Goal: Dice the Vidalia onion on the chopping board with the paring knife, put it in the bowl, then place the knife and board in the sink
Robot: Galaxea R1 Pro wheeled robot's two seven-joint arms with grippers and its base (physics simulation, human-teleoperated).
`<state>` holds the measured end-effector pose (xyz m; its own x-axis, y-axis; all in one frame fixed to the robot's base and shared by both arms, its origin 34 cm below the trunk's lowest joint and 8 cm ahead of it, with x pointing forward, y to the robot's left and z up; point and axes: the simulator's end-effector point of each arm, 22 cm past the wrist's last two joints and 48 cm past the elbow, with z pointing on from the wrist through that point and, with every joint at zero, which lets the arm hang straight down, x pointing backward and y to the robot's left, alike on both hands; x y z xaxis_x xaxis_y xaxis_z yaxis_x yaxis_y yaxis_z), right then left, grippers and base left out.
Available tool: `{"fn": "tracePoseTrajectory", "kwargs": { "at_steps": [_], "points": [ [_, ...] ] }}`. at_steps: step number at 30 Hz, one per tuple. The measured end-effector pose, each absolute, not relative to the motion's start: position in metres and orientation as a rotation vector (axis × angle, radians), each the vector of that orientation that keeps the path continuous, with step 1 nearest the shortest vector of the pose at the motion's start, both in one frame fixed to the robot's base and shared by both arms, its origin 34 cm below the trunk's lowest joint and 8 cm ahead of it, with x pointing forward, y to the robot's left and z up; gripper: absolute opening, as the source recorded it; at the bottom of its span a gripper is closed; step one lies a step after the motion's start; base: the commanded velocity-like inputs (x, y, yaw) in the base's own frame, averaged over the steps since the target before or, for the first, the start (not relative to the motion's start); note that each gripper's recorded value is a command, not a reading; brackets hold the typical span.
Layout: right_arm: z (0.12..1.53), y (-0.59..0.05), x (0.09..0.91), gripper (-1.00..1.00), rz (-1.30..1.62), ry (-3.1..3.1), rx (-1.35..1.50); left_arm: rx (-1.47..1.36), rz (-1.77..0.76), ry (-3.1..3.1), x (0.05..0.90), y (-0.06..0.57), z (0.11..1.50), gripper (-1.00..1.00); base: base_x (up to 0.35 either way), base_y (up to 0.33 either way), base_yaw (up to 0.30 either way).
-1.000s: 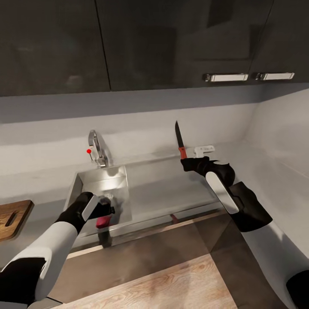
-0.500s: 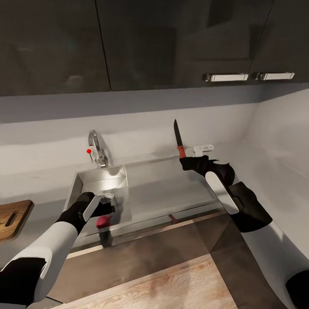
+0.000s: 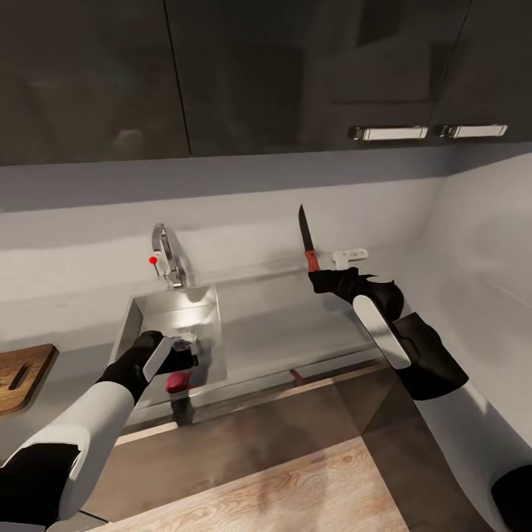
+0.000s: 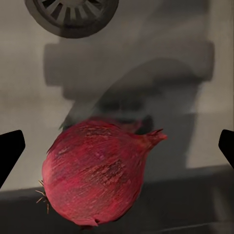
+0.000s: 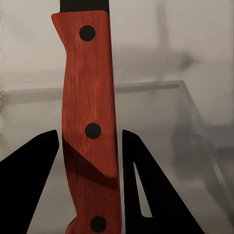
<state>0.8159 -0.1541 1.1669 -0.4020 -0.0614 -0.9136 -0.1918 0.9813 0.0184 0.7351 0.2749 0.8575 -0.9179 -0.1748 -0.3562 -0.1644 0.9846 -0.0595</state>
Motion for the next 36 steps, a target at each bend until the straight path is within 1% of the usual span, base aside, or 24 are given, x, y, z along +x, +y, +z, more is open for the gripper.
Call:
{"fn": "tracePoseTrajectory", "kwargs": {
  "at_steps": [36],
  "points": [
    [1.141,-0.153,0.821,-1.00,0.150,2.021,-0.179,-0.251,-0.031,2.821,0.723,0.278,0.830,1.00,0.005,0.000,0.000]
  ]
}}
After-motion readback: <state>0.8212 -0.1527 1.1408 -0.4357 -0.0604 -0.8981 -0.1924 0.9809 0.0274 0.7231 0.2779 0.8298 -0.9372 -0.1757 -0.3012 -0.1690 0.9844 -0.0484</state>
